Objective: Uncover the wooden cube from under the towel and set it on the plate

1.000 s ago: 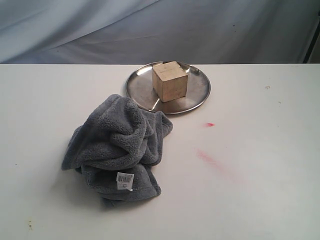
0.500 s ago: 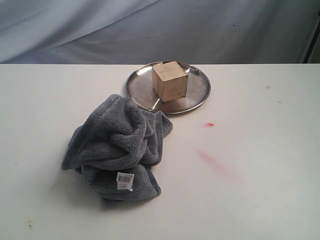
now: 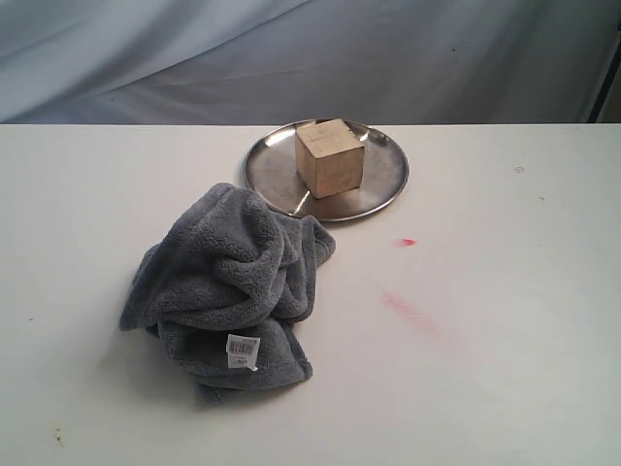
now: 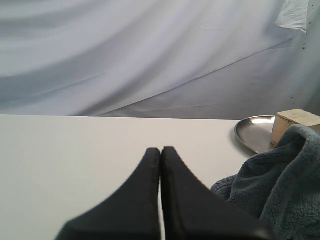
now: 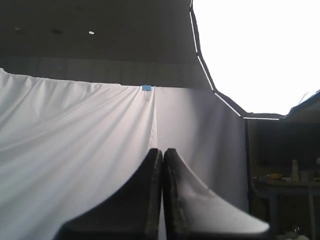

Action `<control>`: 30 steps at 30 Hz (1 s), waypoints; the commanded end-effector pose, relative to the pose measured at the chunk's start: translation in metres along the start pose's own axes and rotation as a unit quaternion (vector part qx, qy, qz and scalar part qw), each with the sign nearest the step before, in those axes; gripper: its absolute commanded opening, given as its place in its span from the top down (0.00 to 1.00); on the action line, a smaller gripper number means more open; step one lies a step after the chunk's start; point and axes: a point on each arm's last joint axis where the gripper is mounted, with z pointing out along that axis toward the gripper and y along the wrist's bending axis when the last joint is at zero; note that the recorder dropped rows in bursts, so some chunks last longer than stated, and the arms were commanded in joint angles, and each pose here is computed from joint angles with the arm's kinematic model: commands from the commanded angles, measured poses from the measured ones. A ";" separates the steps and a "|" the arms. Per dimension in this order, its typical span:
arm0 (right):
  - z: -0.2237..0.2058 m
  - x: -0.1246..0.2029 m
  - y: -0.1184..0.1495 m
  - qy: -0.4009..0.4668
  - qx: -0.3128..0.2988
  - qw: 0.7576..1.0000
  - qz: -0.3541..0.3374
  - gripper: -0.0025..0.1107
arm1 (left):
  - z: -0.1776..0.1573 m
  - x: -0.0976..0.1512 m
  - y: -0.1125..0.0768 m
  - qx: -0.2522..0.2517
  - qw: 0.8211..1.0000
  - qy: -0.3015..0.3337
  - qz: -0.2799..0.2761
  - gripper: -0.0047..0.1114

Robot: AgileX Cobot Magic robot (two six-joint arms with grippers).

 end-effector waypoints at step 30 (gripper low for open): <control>-0.005 0.228 0.020 0.259 -0.022 0.963 0.069 0.98 | 0.000 0.001 0.000 0.000 1.000 -0.001 -0.001 0.95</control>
